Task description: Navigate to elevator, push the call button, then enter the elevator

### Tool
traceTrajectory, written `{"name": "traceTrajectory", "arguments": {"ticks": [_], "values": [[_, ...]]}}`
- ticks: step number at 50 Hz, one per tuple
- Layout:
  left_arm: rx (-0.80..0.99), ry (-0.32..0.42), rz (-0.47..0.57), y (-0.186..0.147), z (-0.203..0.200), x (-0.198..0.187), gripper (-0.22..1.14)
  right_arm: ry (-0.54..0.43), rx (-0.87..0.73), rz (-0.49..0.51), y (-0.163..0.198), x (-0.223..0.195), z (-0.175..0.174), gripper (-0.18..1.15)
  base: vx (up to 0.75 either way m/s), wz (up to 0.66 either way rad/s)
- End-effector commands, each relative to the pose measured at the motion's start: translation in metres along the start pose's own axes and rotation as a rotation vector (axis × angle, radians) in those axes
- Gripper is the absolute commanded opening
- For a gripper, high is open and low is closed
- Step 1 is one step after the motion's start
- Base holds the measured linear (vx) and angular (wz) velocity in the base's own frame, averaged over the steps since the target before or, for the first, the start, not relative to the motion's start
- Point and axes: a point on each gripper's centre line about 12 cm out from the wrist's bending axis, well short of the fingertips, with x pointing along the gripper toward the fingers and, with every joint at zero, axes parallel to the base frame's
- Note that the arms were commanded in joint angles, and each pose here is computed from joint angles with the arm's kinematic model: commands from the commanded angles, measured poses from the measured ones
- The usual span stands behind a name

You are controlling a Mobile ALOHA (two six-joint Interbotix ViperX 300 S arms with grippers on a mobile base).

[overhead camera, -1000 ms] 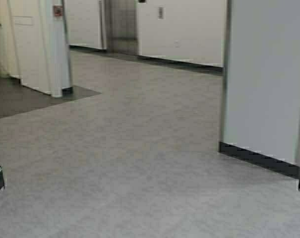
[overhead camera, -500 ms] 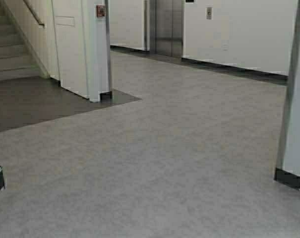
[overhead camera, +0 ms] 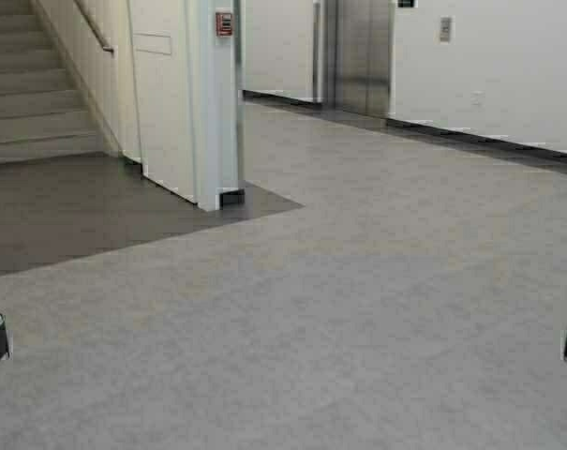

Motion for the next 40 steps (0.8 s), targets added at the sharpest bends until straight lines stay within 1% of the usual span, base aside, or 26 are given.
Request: {"name": "traceTrajectory", "arguments": {"ticks": [1,8,17,29,40], "values": [[0.002,-0.023,-0.005,-0.001,0.008,0.004,0.03,-0.018,-0.004,0.004,0.001,0.004,0.006,0.05,0.78,0.12],[-0.003,-0.023,-0.004,-0.001,0.008,0.004,0.03,0.002,-0.001,0.003,0.0,0.009,0.002,0.05,0.78,0.07],[-0.003,-0.032,-0.005,-0.001,0.01,0.002,0.03,-0.003,-0.003,0.003,0.0,0.011,0.004,0.05,0.77,-0.09],[-0.003,0.01,-0.002,0.0,0.0,0.009,0.03,0.005,0.006,0.003,0.0,0.009,0.001,0.05,0.79,-0.13],[0.003,0.003,-0.003,0.0,0.002,0.009,0.03,-0.012,0.006,0.006,0.001,0.01,0.007,0.05,0.78,-0.06]]}}
